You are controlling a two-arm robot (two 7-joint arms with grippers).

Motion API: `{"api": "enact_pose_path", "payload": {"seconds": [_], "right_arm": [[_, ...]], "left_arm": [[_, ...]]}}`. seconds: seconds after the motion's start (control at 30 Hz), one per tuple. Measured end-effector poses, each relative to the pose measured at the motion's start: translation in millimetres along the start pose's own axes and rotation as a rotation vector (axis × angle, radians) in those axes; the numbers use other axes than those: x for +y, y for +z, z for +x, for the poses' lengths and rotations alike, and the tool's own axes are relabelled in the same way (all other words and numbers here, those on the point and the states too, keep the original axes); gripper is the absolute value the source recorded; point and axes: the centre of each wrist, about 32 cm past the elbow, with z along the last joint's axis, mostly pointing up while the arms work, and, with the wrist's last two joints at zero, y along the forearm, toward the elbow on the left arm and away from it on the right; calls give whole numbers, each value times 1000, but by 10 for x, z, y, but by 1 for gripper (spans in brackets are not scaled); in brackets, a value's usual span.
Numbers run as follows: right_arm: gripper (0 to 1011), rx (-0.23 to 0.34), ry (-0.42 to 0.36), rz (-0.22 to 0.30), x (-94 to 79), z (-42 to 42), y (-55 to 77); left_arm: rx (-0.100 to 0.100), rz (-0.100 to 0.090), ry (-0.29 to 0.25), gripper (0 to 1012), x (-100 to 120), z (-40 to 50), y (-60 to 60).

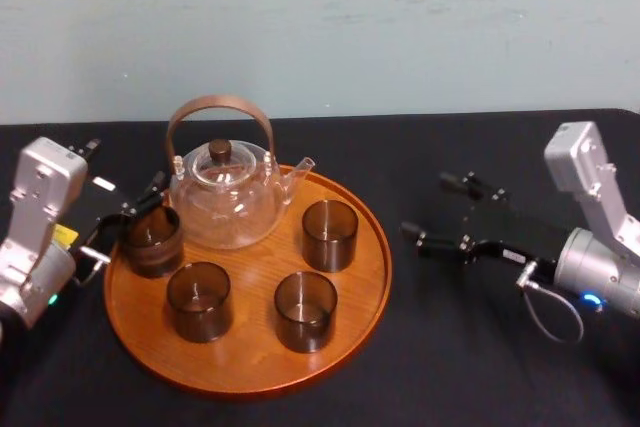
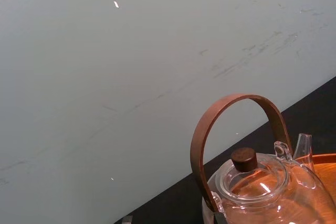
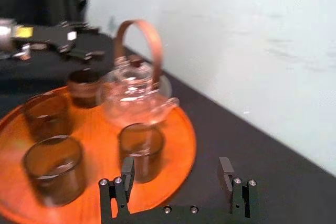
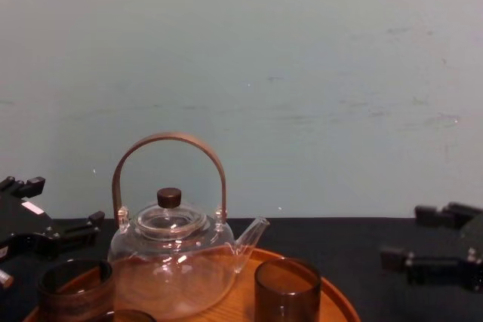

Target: Pick up the glass from the table and place it on the tray.

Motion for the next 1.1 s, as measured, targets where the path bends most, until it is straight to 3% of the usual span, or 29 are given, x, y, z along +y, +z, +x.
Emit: {"api": "enact_pose_path", "payload": {"seconds": [0.47, 0.73, 1.1], "right_arm": [[1002, 24, -330, 91, -52, -75, -176], [1002, 40, -402, 88, -67, -108, -324], [1002, 71, -417, 52, -63, -129, -471]], "left_arm": [[0, 0, 0, 1002, 0, 0, 0], [0, 0, 0, 1001, 0, 0, 0], [0, 0, 0, 1001, 0, 0, 0]]}}
